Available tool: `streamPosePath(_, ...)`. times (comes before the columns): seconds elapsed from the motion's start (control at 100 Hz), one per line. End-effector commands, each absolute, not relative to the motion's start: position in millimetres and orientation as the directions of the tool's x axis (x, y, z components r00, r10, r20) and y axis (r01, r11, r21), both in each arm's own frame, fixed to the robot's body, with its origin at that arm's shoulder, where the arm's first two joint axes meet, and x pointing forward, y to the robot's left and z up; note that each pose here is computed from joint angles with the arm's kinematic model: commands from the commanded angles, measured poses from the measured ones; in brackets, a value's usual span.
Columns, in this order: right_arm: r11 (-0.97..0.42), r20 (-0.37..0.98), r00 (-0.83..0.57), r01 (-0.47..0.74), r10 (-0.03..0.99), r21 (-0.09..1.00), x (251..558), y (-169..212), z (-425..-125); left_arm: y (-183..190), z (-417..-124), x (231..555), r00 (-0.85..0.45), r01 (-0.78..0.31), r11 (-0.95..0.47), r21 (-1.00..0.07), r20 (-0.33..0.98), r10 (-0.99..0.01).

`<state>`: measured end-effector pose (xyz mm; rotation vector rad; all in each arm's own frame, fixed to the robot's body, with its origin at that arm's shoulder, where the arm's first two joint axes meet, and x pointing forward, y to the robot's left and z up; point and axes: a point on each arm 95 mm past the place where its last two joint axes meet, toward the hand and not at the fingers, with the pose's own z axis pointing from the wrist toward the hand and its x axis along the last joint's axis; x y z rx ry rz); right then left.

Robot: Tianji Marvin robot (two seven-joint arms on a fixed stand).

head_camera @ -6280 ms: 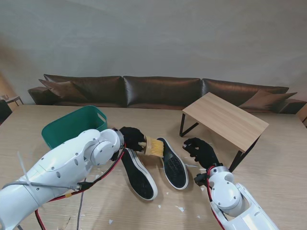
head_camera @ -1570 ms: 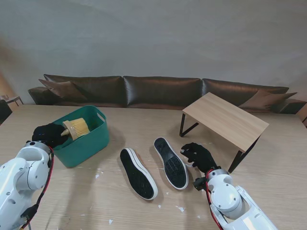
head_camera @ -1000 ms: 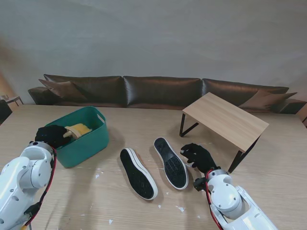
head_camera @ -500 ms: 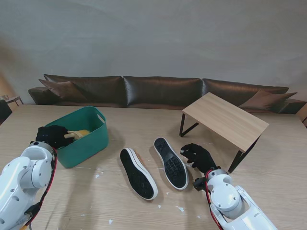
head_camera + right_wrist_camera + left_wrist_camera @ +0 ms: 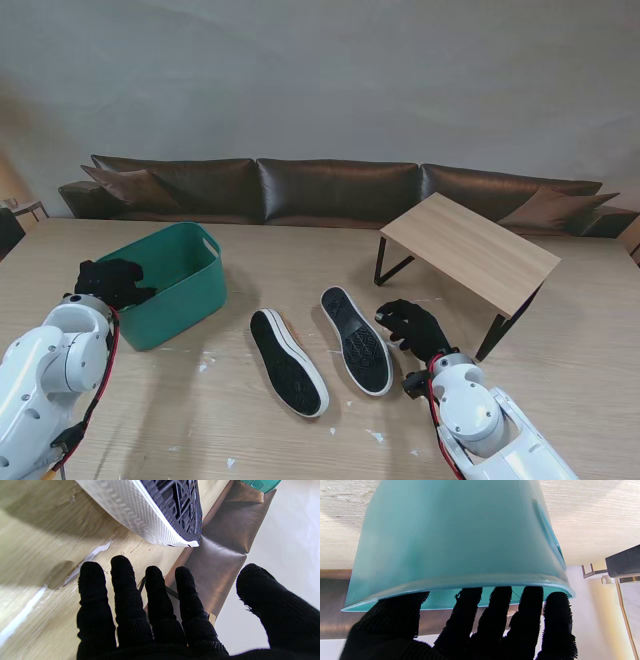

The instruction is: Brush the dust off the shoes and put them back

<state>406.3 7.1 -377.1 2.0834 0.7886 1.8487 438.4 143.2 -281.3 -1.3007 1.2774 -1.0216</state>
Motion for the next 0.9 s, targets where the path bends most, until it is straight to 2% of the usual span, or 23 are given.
streamPosePath(0.0,-0.823,0.842,0.047,0.247,0.537,0.511,405,11,-379,142,-280,439,0.077,-0.155,0.064,-0.986,-0.076,-0.994)
streamPosePath(0.3,-0.822,0.842,0.047,0.251,0.537,0.511,405,12,-380,135,-268,437,0.027,-0.101,0.030,-0.994,-0.032,-0.999)
streamPosePath(0.63,-0.822,0.842,0.045,0.249,0.538,0.512,405,12,-380,103,-221,431,-0.122,0.004,-0.041,-0.999,0.040,-0.992)
streamPosePath(0.74,-0.822,0.842,0.043,0.246,0.539,0.513,405,13,-380,84,-211,430,-0.211,-0.011,-0.068,-0.998,0.069,-0.975)
streamPosePath(0.89,-0.823,0.840,0.036,0.229,0.541,0.520,407,13,-378,54,-210,430,-0.341,-0.091,-0.072,-0.993,0.099,-0.935)
